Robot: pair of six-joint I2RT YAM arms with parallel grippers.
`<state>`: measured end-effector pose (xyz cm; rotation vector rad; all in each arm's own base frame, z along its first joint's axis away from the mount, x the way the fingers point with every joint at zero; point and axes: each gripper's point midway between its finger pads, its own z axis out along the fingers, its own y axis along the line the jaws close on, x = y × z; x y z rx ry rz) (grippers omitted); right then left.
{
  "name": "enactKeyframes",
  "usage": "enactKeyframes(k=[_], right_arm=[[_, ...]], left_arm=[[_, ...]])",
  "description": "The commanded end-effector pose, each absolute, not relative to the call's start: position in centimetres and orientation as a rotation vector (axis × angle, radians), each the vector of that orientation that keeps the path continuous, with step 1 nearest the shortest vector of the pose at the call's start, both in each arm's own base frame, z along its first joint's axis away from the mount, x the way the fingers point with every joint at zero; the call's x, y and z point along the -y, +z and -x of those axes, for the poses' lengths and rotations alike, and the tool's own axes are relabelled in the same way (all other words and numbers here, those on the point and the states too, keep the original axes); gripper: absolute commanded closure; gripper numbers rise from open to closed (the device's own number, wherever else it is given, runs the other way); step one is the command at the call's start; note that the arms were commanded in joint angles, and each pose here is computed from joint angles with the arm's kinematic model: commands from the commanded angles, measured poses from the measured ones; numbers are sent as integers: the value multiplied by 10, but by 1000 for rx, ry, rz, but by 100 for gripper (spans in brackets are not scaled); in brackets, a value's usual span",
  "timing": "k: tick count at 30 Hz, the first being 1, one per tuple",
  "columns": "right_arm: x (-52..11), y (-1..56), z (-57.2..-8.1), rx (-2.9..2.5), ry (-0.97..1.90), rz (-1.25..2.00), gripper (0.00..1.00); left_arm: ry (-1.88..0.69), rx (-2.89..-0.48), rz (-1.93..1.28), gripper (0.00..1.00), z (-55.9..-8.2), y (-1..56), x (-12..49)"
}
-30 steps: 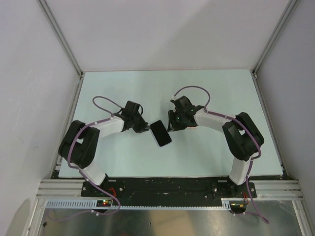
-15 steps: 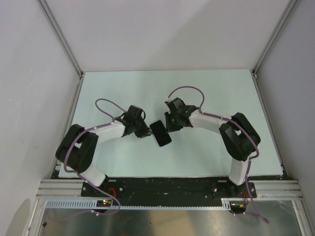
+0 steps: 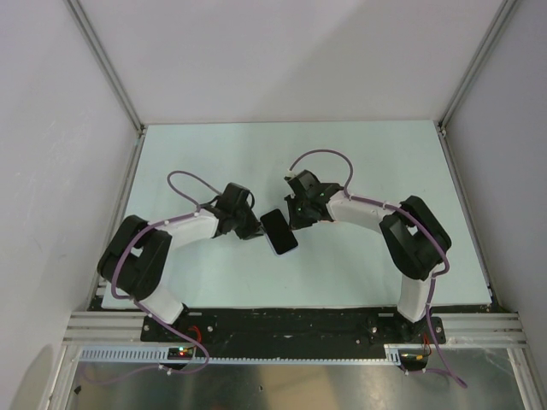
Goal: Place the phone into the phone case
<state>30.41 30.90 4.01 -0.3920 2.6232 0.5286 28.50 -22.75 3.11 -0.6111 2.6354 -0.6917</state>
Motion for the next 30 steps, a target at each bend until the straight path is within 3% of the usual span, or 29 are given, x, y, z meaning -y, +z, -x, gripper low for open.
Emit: enactKeyframes(k=[1,13,25,30], right_arm=[[-312,39,-309,-2619,499,410,93],[-322,26,-296,-2657,493,435,100],[-332,4,-275,-2710,449,457,100],[-327,9,-280,-2704,426,425,100]], left_arm=[[-727,-2591,574,85,-301,44,237],[-735,-2607,561,86,-304,42,242],[-743,-2607,537,86,-307,43,245],[-756,-2592,499,80,-307,51,245]])
